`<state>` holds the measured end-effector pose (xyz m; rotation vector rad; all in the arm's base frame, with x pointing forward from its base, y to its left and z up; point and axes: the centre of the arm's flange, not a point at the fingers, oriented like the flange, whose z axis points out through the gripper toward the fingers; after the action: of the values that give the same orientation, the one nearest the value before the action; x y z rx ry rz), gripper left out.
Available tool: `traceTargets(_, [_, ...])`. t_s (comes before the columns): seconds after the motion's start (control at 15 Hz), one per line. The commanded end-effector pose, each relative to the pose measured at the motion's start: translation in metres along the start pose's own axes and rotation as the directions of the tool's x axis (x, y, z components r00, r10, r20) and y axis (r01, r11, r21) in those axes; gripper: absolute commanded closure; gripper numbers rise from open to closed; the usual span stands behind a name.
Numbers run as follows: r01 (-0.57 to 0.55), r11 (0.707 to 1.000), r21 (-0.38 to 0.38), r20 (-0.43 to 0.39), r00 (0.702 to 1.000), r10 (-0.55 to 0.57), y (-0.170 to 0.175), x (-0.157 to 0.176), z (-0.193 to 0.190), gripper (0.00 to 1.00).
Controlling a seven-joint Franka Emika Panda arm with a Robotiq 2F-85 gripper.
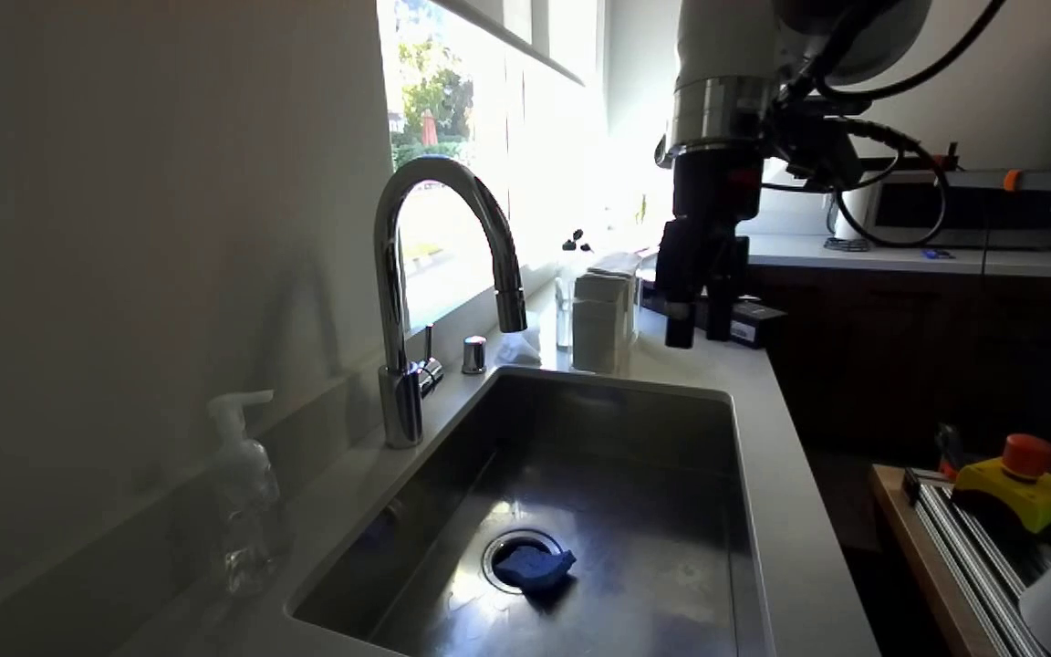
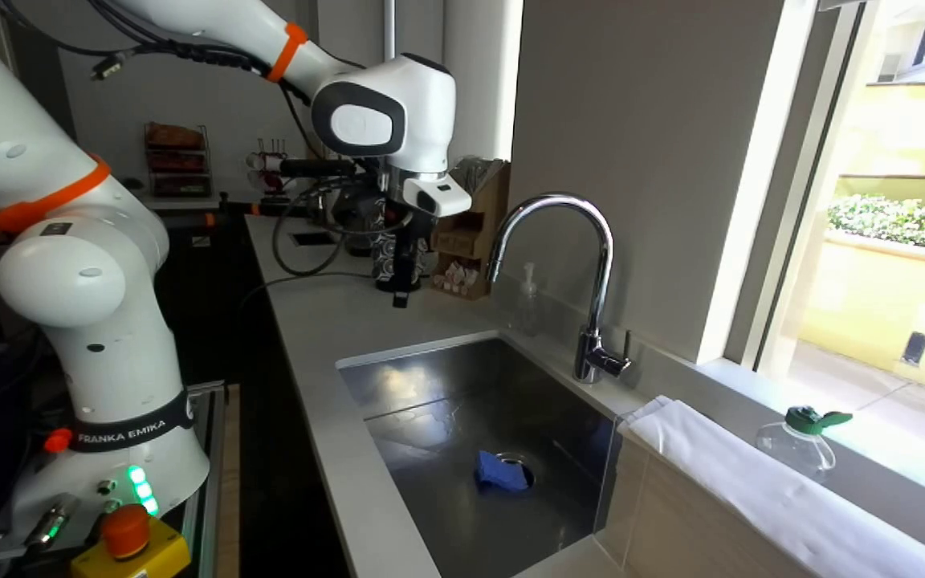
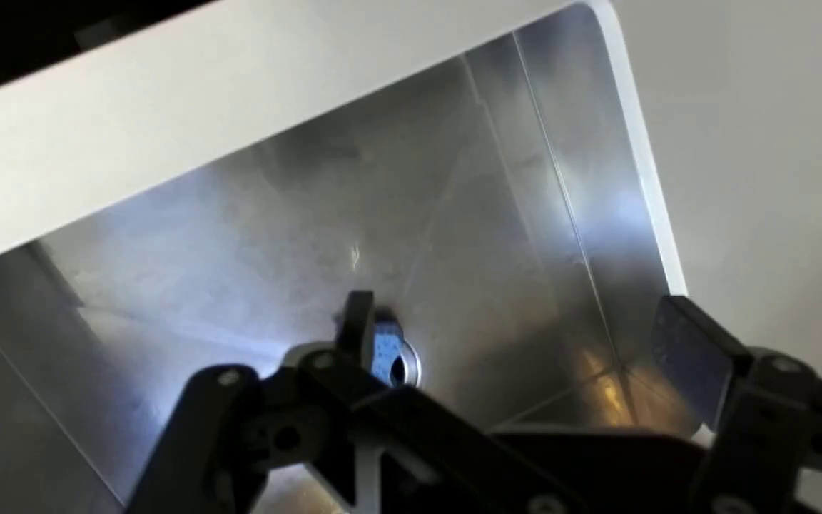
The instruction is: Push the faucet handle to the left the move the blue sponge in the sink to the left.
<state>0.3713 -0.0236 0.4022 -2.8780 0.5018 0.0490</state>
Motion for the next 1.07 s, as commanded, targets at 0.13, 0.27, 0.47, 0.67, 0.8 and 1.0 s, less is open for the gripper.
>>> traceTargets(0.13, [0.017, 1.0, -0.007, -0.156, 0.988, -0.018, -0.023, 0.046, -0.011, 0.0])
traceTargets(0.27, [0.025, 1.0, -0.007, -0.203, 0.979, -0.026, -0.025, 0.052, -0.019, 0.26])
traceTargets(0.47, [0.025, 1.0, -0.006, -0.251, 0.968, -0.026, -0.023, 0.058, -0.029, 0.5])
traceTargets(0.67, [0.026, 1.0, -0.006, -0.272, 0.962, -0.027, -0.019, 0.062, -0.036, 0.72])
traceTargets(0.8, [0.027, 1.0, 0.004, -0.293, 0.956, -0.025, -0.02, 0.066, -0.037, 0.87])
traceTargets(1.0, [0.034, 0.999, 0.006, -0.333, 0.943, -0.031, -0.025, 0.072, -0.037, 1.0])
